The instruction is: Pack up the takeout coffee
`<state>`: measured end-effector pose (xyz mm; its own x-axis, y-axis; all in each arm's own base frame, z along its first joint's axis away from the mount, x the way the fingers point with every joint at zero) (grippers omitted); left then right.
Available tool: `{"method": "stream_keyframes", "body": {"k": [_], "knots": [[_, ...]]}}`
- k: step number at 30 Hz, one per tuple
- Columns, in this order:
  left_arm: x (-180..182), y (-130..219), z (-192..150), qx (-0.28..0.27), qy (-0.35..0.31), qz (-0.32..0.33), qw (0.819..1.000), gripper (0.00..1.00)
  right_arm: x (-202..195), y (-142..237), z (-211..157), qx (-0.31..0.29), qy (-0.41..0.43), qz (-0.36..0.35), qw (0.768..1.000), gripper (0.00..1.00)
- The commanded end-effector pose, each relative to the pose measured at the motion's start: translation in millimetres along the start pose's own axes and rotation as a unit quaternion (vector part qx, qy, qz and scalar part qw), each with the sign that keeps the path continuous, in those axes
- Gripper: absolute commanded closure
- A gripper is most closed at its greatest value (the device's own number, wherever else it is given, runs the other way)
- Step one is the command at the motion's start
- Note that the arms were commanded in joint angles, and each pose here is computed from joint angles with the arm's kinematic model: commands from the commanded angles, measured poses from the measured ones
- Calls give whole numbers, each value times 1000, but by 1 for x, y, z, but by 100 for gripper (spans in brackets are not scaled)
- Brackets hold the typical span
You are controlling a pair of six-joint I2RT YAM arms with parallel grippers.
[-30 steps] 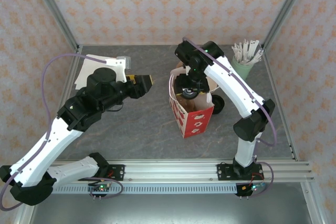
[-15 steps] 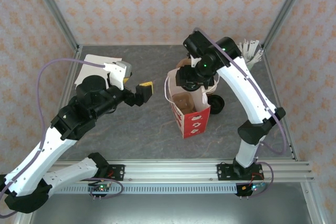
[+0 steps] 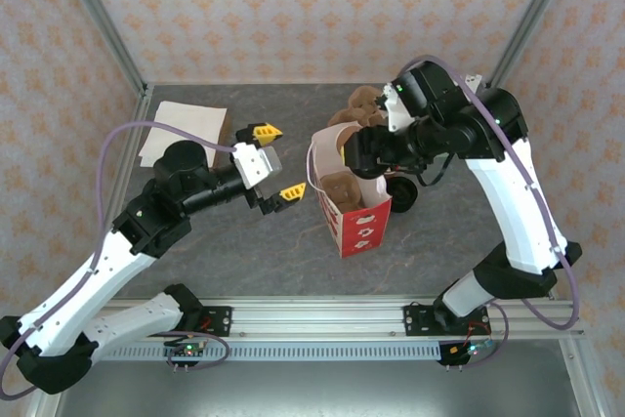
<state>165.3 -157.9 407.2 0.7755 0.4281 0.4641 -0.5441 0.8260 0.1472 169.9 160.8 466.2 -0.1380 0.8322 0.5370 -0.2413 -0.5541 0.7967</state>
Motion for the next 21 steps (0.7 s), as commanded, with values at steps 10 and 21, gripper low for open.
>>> {"method": "stream_keyframes", "body": {"k": [10, 21], "knots": [[-15, -48, 31, -45, -108, -90, 989, 1, -8, -2, -29, 124, -51, 24, 991, 25], [-16, -75, 31, -22, -96, -81, 992, 5, -4, -4, -32, 141, -52, 70, 986, 25]]}}
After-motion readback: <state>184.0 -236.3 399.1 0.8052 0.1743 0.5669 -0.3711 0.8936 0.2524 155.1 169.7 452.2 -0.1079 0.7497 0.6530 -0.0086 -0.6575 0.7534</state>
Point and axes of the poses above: each hand's point on the last joint's axis, 136 mm out from that joint toward the fingers, its own y axis back along the fingers, its own x axis along the line the jaws close on, z = x × y, the point moved 10 cm from there along y, back along the fingers, and after that the axes turned 6 degrees about -y, right-handed, at the moved point
